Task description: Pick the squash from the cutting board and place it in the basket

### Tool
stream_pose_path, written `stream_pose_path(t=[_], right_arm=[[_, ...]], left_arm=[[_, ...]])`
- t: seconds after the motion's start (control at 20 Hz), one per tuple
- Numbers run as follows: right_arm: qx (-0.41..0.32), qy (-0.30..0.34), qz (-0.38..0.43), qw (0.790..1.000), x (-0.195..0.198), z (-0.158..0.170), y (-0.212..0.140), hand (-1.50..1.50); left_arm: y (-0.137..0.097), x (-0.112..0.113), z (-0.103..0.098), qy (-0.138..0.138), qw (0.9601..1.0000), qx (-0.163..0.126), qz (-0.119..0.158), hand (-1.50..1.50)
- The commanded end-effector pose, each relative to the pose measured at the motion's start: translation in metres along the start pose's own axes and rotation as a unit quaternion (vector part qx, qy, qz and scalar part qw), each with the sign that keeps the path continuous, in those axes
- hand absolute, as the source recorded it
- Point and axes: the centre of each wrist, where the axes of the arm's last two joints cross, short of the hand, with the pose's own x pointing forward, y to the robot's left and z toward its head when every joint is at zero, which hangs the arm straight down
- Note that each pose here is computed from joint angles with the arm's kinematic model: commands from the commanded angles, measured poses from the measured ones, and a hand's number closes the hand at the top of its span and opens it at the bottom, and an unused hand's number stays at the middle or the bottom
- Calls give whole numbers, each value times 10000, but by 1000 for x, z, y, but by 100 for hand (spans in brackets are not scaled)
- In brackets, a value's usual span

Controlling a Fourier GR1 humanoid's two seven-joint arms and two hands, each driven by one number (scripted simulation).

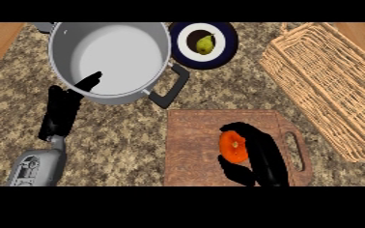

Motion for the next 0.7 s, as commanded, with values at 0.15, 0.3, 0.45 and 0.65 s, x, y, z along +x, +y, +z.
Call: stream_pose_path(t=[0.15, 0.3, 0.45, 0.65], right_arm=[[-281, -300, 726, 9965, 11, -16, 2, 150], [68, -387, 1308, 9906, 7, -13, -1, 150], [1102, -691, 2525, 9588, -8, -7, 9, 150], [1626, -1125, 3553, 9136, 14, -11, 23, 150]], left_arm=[[-9, 9, 4, 38, 9999, -70, 70, 0], [-9, 12, 3, -72, 10000, 13, -24, 0], [-3, 8, -1, -32, 9999, -103, -42, 0], [-5, 6, -6, -67, 10000, -37, -47, 0]])
